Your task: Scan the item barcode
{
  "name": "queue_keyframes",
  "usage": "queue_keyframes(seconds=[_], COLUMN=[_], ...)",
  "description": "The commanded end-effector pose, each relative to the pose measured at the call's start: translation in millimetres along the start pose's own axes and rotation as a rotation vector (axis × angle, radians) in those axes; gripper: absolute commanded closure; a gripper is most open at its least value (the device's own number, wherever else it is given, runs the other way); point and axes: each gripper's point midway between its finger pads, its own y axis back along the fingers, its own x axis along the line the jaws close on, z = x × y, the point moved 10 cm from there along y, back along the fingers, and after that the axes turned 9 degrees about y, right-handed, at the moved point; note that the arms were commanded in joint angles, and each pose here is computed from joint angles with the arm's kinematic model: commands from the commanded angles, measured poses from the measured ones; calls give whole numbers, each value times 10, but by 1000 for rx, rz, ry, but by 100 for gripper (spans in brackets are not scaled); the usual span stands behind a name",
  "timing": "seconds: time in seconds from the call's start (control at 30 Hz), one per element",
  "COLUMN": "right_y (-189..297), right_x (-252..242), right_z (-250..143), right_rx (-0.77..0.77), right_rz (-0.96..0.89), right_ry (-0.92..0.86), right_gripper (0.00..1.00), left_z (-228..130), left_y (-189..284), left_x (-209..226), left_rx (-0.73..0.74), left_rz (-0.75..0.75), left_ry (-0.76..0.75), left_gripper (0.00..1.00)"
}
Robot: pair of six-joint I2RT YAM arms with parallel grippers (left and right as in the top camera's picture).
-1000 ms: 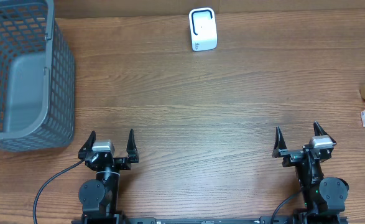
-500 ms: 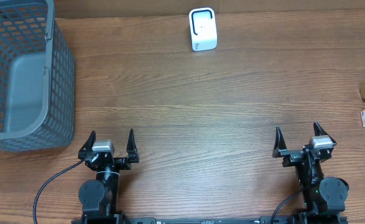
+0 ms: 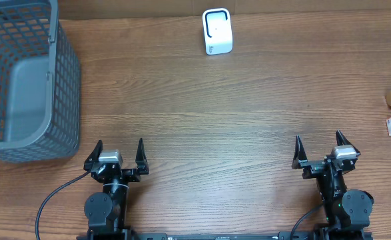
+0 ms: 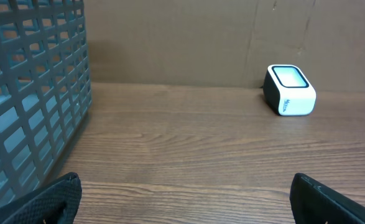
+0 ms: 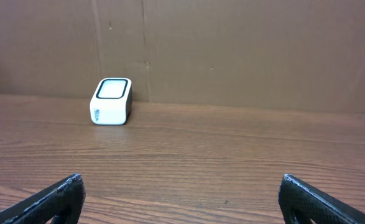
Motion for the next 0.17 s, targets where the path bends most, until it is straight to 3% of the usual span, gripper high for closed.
queue_keyframes(seconds=[0.0,0.13], right_y=[-2,-2], right_x=[-3,-3], right_z=[-20,-20], right_rx=[-4,-4], right_rz=[-6,-6], right_ry=[-4,-4], right_gripper=[0,0], left_z=[-8,-8], left_y=[3,3], left_x=[-8,-8], left_rx=[-4,-4], left_rz=[-4,-4], left_ry=[-24,-24], left_gripper=[0,0])
